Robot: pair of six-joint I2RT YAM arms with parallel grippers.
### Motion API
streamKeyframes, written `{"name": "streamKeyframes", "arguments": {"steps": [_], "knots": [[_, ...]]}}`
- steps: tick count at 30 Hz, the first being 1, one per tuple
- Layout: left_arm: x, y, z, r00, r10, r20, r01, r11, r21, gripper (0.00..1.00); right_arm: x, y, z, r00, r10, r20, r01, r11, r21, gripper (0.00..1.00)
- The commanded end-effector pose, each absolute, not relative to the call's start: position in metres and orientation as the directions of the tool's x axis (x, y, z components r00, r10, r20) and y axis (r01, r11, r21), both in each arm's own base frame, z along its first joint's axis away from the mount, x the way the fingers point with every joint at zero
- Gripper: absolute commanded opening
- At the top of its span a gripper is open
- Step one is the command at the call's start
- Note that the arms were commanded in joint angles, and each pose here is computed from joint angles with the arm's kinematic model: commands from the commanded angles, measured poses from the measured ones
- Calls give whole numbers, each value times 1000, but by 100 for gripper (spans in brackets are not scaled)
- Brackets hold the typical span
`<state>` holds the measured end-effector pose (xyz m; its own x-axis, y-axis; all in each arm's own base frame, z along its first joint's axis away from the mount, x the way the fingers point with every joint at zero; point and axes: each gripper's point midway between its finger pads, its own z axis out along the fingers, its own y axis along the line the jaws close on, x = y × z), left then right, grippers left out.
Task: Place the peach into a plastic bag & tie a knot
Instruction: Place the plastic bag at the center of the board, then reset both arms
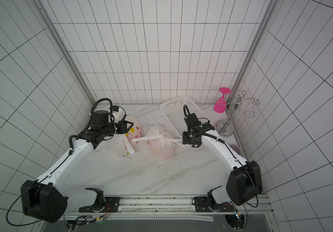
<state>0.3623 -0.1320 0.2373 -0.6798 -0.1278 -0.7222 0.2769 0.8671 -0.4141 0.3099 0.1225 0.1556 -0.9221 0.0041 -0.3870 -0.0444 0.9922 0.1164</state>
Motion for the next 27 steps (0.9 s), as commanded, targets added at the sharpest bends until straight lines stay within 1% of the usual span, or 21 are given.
{"name": "streamKeyframes", "arguments": {"steps": [1,2,4,6,7,8,9,10,11,12,13,14,15,17,20,22,24,27], "knots": [[367,-99,252,-617,-116,-779,202,933,-299,67,330,119,221,-850,80,-521,-46,974,223,64],[369,-89,259,-585,-130,-800,175,943,-282,69,333,112,228,-835,103,-541,-28,973,229,64],[375,-65,278,-501,-161,-850,105,964,-244,78,345,92,241,-795,170,-583,34,971,237,65],[382,-40,285,-423,-185,-887,-11,980,-199,84,360,69,247,-736,233,-635,110,967,228,68],[386,-25,286,-379,-206,-902,-92,979,-184,85,370,62,252,-685,250,-685,116,965,236,70],[386,-14,287,-349,-201,-915,-148,976,-158,84,377,59,255,-632,237,-738,98,969,227,71],[386,-4,293,-284,-179,-942,-200,972,-125,85,385,55,256,-560,205,-802,74,977,198,74],[384,1,294,-220,-121,-968,-226,972,-70,85,390,51,255,-483,176,-858,59,984,169,81],[380,6,296,-158,-77,-984,-258,965,-34,85,392,45,252,-428,153,-891,67,988,138,95],[375,15,298,-73,-53,-996,-305,952,-28,86,394,36,250,-374,120,-920,96,991,90,99],[367,24,297,-17,-48,-999,-351,936,-39,85,394,26,245,-353,78,-932,129,991,34,99],[363,31,291,9,-43,-999,-381,923,-43,85,394,15,239,-351,41,-935,175,984,-22,99],[359,39,282,10,-38,-999,-424,905,-39,86,393,4,229,-367,6,-930,223,971,-81,99],[354,53,257,-29,-55,-998,-505,862,-33,86,391,-8,205,-401,-45,-915,261,952,-161,99],[349,63,218,-106,-78,-991,-568,823,-4,86,391,-17,171,-387,-78,-919,287,937,-200,99],[345,64,198,-110,-65,-992,-563,826,8,86,391,-24,153,-368,-81,-926,324,922,-210,99],[343,64,184,-92,-92,-992,-544,839,-27,86,392,-24,139,-345,-79,-935,323,926,-197,99],[349,56,171,-41,-131,-990,-431,896,-101,86,388,-22,122,-318,-75,-945,306,936,-177,99]]}}
